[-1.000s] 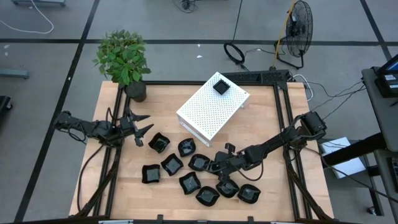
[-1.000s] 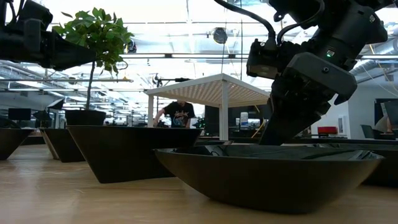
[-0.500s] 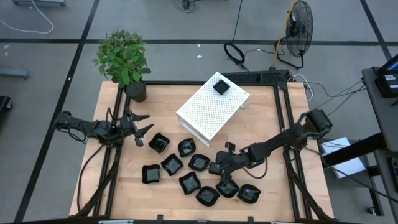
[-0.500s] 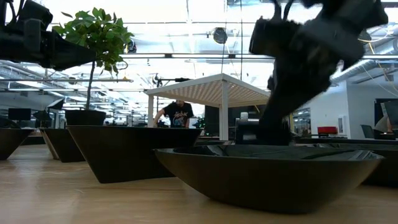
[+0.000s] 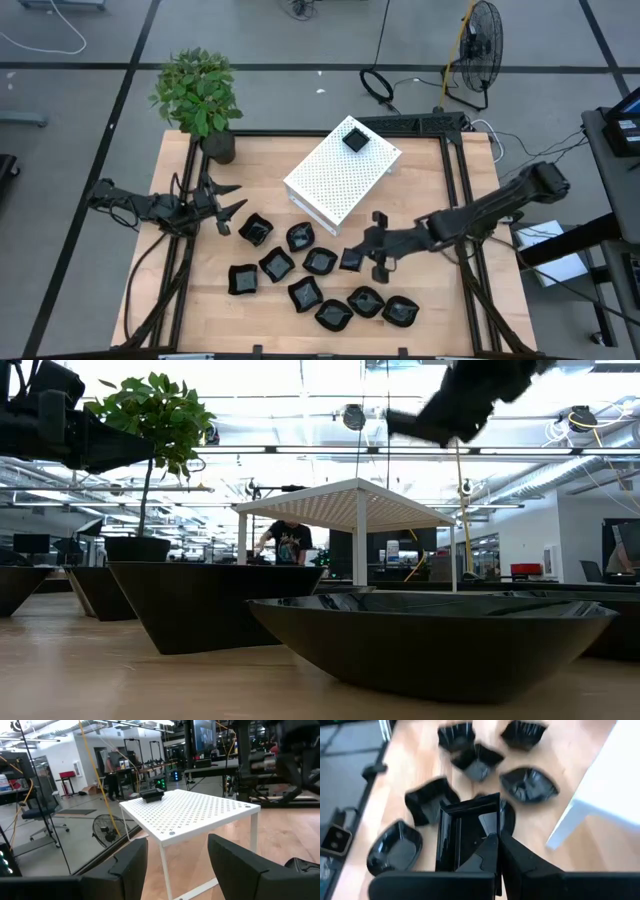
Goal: Pick & Place Mini shaped plates
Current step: Stack the black square plate on top of the black square plate on the shelf
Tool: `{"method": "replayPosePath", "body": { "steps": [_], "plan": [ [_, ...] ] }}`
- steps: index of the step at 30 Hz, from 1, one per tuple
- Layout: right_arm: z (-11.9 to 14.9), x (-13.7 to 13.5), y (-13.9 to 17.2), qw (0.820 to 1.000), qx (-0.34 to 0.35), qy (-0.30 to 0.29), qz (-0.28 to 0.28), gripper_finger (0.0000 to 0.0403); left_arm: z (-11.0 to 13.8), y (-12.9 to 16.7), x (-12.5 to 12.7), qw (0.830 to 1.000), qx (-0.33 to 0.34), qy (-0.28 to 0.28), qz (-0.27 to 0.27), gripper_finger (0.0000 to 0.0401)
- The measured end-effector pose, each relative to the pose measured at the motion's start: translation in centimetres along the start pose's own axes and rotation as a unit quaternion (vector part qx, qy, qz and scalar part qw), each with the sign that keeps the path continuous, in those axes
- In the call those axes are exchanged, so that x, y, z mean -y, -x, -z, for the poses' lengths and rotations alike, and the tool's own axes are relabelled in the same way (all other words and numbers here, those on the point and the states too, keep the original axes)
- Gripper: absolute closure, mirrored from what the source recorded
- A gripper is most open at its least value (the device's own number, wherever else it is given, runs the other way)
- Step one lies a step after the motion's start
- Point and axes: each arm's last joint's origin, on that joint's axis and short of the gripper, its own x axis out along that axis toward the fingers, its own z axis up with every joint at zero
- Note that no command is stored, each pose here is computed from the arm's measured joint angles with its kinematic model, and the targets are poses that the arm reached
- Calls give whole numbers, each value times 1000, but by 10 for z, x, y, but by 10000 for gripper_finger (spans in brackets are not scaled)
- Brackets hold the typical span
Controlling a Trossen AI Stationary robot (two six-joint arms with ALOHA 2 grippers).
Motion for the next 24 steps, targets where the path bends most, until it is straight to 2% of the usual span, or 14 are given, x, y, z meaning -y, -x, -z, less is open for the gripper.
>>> {"method": "replayPosePath", "body": {
  "steps": [5,12,17,24],
  "plan": [
    [-15,17,19,999,38,0,12,399,0,0,0,1000,0,0,0,189],
    [-31,58,37,994,71,-33,70,399,0,0,0,1000,0,0,0,189],
    [-47,99,49,988,95,-58,107,399,0,0,0,1000,0,0,0,189],
    [-98,169,74,979,132,-128,93,401,0,0,0,1000,0,0,0,189]
  ]
}}
